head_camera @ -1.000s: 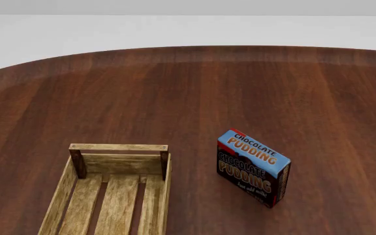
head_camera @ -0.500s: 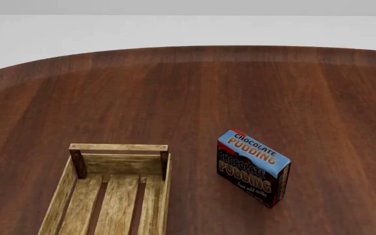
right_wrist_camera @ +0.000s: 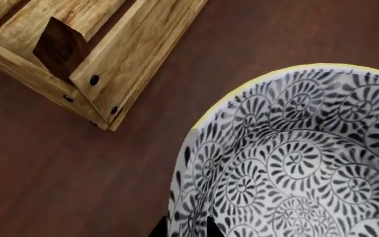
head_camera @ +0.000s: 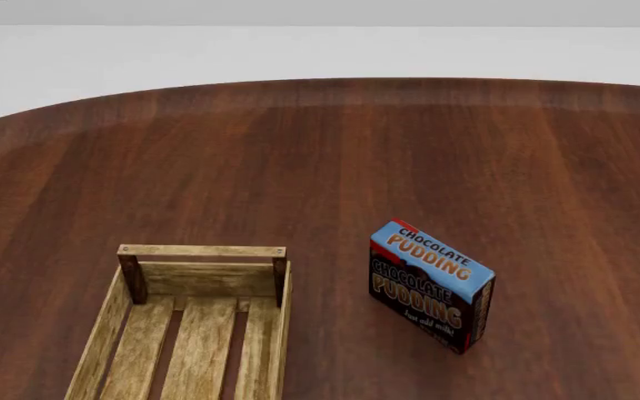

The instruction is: Stack the left bowl on the right bowl and place them in the tray.

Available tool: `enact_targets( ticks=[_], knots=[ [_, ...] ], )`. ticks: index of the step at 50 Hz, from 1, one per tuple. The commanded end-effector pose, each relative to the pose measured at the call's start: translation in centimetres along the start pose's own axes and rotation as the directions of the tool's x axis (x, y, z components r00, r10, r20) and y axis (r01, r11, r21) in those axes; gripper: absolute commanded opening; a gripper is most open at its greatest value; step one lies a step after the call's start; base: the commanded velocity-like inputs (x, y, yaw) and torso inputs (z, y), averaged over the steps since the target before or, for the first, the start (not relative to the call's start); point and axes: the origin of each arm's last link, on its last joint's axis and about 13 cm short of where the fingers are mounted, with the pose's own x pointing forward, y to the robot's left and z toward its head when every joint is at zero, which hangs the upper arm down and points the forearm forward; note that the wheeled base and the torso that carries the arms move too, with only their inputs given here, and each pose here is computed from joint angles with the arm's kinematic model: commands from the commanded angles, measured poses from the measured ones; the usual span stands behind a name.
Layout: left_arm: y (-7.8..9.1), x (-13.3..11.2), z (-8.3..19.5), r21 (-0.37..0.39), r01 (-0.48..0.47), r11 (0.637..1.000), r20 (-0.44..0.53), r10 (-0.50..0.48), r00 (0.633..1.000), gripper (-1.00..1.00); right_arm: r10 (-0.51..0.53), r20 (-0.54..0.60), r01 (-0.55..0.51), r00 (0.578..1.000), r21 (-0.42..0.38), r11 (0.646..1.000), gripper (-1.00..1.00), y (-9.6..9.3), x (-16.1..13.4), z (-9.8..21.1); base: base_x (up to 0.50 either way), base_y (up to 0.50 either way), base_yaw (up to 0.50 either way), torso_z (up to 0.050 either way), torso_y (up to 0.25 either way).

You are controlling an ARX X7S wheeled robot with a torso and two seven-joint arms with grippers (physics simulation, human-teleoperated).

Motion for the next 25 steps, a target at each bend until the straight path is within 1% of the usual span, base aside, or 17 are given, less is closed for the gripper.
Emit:
enact_targets(
  ticks=[1, 10, 15, 25],
  knots=[
    [0.0, -0.1, -0.1, 0.000, -0.001, 1.000, -0.001, 0.001, 1.000, 1.00, 0.003, -0.039, -0.004, 0.999, -0.019, 1.000, -1.00, 0.1, 0.1, -0.5, 0.00, 0.00, 0.00, 0.000, 0.000],
    [0.1, -0.1, -0.1, 0.001, -0.005, 1.000, -0.002, 0.005, 1.000, 1.00, -0.001, -0.033, -0.001, 0.999, -0.060, 0.998, -1.00, 0.0, -1.0, 0.2, 0.00, 0.00, 0.00, 0.000, 0.000],
    [0.1, -0.1, -0.2, 0.000, -0.004, 1.000, -0.002, 0.004, 1.000, 1.00, -0.016, -0.025, 0.013, 1.000, -0.101, 0.995, -1.00, -0.2, -2.4, 1.1, 0.00, 0.00, 0.00, 0.000, 0.000],
    [0.1, -0.1, -0.1, 0.001, -0.005, 1.000, 0.000, 0.005, 1.000, 1.00, -0.021, -0.009, 0.020, 1.000, -0.129, 0.991, -1.00, -0.5, -3.9, 2.2, 0.00, 0.00, 0.00, 0.000, 0.000]
  ],
)
